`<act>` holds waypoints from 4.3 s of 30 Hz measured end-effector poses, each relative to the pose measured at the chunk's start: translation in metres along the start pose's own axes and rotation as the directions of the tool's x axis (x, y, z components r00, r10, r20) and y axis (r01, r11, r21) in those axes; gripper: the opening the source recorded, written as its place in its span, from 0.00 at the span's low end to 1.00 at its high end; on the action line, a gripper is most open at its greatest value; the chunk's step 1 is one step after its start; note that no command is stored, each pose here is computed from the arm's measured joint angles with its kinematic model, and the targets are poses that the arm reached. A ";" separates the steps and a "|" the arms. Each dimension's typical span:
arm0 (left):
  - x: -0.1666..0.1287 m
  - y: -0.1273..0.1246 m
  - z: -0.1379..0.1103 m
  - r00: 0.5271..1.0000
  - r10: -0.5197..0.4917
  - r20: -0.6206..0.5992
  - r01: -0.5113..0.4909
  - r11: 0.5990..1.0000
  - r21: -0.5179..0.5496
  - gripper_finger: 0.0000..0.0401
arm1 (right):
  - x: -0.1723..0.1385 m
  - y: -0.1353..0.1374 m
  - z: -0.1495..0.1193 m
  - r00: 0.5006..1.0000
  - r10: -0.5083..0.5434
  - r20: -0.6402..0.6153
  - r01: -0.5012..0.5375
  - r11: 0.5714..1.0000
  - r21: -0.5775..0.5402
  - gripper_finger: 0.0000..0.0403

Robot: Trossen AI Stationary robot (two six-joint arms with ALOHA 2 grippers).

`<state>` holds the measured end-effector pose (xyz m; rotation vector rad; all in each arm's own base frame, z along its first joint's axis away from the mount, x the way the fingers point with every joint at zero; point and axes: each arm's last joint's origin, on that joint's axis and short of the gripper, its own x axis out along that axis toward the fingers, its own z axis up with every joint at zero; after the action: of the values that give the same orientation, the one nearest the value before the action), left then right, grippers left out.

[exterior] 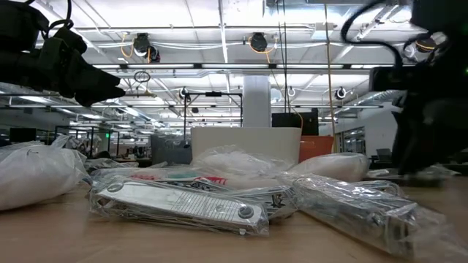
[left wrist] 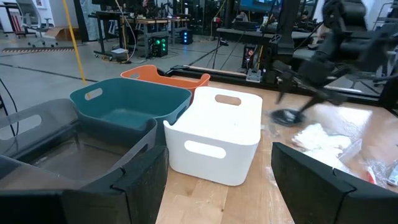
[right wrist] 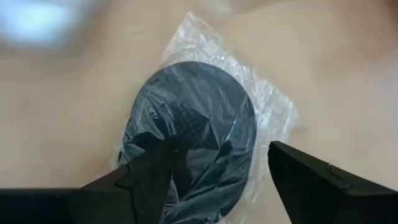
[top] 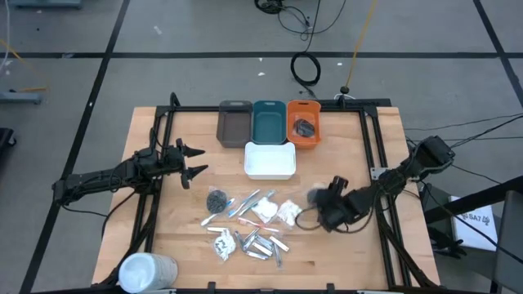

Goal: Pick & Place Travel size toiletries
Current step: Put the black hairbrush into the orange bin

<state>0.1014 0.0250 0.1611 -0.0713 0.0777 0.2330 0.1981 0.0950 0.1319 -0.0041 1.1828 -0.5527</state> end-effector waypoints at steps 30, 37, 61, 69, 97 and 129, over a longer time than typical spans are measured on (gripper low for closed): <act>0.000 0.000 0.000 1.000 0.000 0.003 0.000 1.000 0.000 0.68 | 0.002 -0.025 -0.019 0.908 0.399 0.126 -0.390 0.916 -0.089 0.63; 0.000 0.000 0.000 1.000 0.000 0.003 0.000 1.000 0.000 0.68 | 0.011 -0.030 -0.029 0.925 0.355 0.133 -0.350 0.935 -0.064 0.61; 0.000 0.000 0.000 1.000 0.000 0.003 0.000 1.000 0.000 0.68 | 0.012 -0.030 -0.031 0.925 0.360 0.121 -0.352 0.932 -0.085 0.02; 0.000 0.000 0.000 1.000 -0.001 0.003 0.001 1.000 0.000 0.68 | 0.011 -0.027 -0.027 0.907 0.390 0.158 -0.375 0.919 -0.117 0.00; 0.000 0.000 0.000 1.000 0.000 0.003 0.000 1.000 0.000 0.68 | -0.053 -0.047 0.002 0.578 0.585 0.568 -0.511 0.803 -0.307 0.00; 0.000 0.000 0.000 1.000 -0.001 0.003 0.001 1.000 0.000 0.68 | -0.036 -0.153 0.069 0.473 -0.076 0.878 -0.059 0.991 0.118 0.00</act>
<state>0.1014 0.0250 0.1613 -0.0706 0.0747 0.2324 0.1870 -0.0426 0.2340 -0.1701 0.0931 -0.5255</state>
